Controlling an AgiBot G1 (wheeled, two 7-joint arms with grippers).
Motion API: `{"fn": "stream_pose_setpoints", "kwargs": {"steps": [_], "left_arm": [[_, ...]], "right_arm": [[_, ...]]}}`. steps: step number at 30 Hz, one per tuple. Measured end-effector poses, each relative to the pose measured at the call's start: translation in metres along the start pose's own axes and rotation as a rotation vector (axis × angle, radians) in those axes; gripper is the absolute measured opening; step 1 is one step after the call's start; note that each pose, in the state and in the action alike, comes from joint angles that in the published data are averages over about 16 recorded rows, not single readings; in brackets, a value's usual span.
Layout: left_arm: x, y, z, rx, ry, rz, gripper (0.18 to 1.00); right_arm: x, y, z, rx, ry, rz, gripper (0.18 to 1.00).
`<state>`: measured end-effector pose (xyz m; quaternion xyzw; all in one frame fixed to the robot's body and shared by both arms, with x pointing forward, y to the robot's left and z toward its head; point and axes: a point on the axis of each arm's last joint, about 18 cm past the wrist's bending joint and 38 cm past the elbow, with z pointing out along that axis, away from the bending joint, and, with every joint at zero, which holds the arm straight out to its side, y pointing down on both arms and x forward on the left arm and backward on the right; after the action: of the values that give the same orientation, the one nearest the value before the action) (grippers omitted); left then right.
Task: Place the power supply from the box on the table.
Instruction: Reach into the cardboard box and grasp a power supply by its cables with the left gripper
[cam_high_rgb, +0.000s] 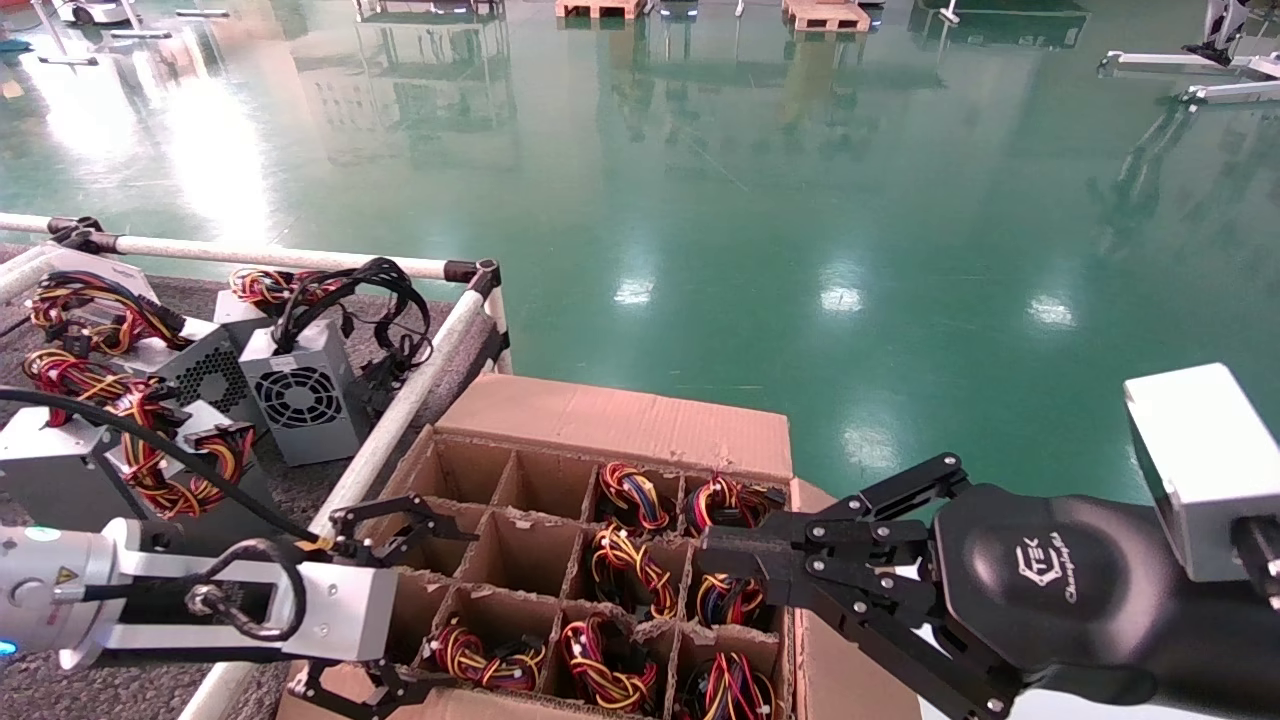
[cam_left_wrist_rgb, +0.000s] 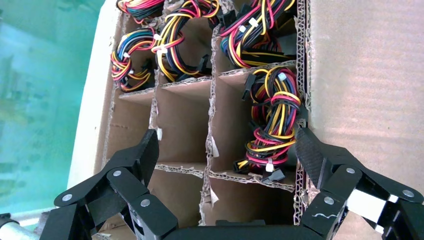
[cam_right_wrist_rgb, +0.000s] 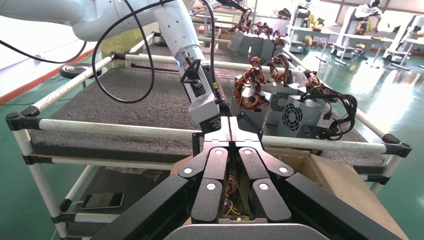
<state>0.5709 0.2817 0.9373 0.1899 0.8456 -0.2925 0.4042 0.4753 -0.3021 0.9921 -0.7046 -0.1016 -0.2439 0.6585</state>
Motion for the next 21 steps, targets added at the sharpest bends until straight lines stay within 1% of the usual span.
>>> {"fn": "stream_pose_setpoints", "kwargs": {"steps": [21], "left_arm": [[0.001, -0.0059, 0.0096, 0.009, 0.027, 0.019, 0.998]], "right_arm": [[0.0, 0.0, 0.0, 0.0, 0.0, 0.0, 0.184]]}}
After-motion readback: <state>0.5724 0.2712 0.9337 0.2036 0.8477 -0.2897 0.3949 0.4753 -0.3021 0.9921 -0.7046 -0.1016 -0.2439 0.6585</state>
